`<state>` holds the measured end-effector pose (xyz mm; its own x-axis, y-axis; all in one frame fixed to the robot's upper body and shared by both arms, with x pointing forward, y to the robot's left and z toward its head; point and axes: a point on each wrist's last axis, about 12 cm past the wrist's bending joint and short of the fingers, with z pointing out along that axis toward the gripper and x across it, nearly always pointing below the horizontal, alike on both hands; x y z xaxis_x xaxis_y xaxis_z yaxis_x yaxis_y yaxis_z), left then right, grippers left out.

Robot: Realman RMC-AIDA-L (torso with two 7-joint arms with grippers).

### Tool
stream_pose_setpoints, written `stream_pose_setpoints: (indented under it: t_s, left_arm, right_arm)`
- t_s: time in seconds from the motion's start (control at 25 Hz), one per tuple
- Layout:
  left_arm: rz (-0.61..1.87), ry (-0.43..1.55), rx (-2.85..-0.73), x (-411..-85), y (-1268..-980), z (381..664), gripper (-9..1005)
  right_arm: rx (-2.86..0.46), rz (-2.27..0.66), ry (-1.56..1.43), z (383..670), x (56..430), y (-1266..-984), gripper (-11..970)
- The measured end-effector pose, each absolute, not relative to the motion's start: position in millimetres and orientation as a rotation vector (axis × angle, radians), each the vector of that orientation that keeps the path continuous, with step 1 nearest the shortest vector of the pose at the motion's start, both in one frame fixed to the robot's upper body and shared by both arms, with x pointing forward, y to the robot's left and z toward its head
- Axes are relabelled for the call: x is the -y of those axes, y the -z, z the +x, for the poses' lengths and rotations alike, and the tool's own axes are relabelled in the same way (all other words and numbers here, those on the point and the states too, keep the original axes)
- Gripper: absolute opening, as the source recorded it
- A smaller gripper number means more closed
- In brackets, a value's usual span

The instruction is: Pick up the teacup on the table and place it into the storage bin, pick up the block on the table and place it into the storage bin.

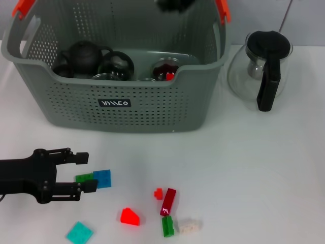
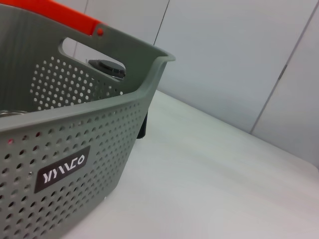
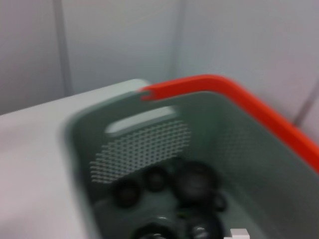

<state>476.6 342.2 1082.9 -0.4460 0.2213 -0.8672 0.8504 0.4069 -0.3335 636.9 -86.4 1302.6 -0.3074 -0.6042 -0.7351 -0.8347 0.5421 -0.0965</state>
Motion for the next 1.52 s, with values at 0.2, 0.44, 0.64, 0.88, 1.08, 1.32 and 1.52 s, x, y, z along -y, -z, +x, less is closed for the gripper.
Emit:
stream_pose_setpoints:
  t_s: [0.2,0.44,0.64,0.88,1.08,1.32,1.52]
  left_arm:
    - [0.921,1.040,-1.896,-342,-1084,478,805]
    - [0.935,1.029,-1.888,-342,-1085,479,806]
    - [0.946,1.008,-1.880,-341,-1086,483,807]
    - [0.948,0.998,-1.881,-341,-1086,485,809]
    - [0.958,0.969,-1.879,-344,-1087,486,810]
    - [0.954,0.949,-1.878,-346,-1087,485,804]
    - [0.931,0.945,-1.890,-349,-1084,481,803]
  right_arm:
    - [-2.088,-1.117,-0.287,668,84,-1283,179]
    - [-2.141,-1.165,-0.214,678,73,-1261,182]
    - [-2.114,-1.163,-0.188,680,66,-1256,280]
    - [-2.066,-1.125,-0.219,681,64,-1262,550]
    - [-2.001,-1.160,-0.352,662,68,-1280,715]
    - [-1.958,-1.306,-0.532,608,88,-1294,836]
    - [-2.015,-1.426,-0.672,575,111,-1282,910]
